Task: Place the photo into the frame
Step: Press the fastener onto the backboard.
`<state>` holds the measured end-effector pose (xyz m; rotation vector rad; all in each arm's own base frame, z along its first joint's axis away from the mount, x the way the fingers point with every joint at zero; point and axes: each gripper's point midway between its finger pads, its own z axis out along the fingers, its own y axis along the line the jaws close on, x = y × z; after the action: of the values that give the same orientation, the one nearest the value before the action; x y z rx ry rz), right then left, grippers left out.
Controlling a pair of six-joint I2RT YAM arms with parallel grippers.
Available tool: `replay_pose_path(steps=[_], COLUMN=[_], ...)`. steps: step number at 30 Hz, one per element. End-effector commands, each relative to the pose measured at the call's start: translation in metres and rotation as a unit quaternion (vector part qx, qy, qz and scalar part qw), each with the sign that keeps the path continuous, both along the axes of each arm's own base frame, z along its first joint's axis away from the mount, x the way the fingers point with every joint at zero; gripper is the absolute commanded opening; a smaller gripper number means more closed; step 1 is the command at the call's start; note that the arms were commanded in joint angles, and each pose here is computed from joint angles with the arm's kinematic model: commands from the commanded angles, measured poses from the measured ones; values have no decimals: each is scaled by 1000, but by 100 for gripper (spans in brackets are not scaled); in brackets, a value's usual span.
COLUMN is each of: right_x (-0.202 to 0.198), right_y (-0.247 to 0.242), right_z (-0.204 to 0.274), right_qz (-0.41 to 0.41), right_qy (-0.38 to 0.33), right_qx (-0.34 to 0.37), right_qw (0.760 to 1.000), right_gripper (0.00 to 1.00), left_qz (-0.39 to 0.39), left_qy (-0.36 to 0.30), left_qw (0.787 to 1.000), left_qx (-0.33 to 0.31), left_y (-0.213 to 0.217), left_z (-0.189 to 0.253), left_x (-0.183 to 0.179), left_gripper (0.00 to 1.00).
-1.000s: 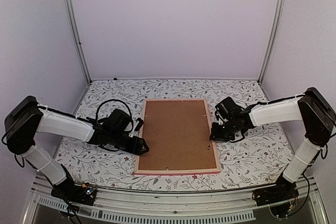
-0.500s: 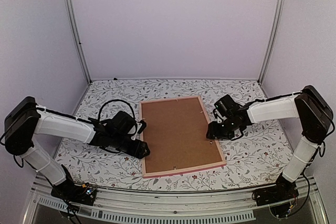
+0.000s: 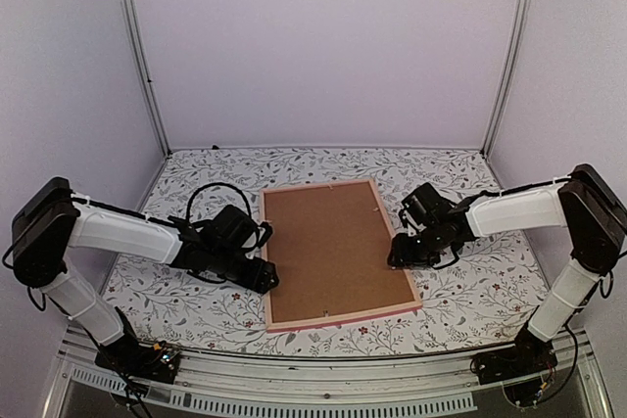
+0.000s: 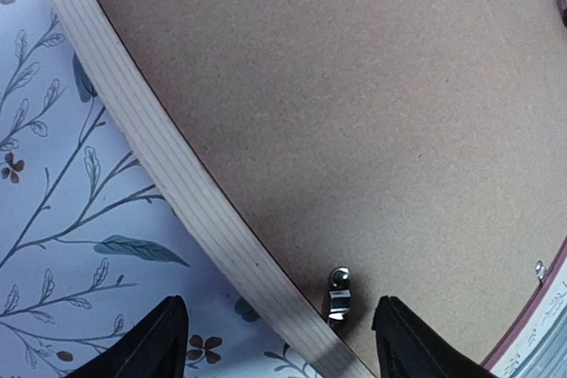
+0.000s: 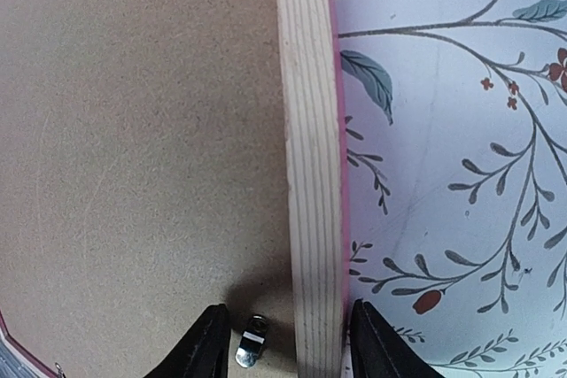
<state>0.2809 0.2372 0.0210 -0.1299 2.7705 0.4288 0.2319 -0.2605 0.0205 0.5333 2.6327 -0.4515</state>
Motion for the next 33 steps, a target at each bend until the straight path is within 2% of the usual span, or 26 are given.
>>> replay_pose_path(steps=[1, 6, 15, 20, 33], right_x=[-15, -19, -17, -18, -24], right_y=[-3, -3, -1, -3, -2], right_z=[0, 1, -1, -6, -23], right_qz=[18, 39, 48, 51, 79], right_qy=[10, 8, 8, 11, 20], right_qx=[-3, -2, -9, -15, 6], right_qw=[1000, 999, 999, 999, 997], right_gripper=[47, 46, 32, 28, 22], left_qz=[7, 9, 9, 9, 8], left_qy=[-1, -1, 1, 1, 6], left_qw=[1000, 1000, 1000, 1000, 1000], left_qx=[4, 4, 6, 8, 14], left_y=[0, 0, 1, 2, 4], left_z=[0, 0, -1, -3, -9], left_x=[6, 7, 6, 6, 4], left_gripper=[75, 75, 75, 75, 75])
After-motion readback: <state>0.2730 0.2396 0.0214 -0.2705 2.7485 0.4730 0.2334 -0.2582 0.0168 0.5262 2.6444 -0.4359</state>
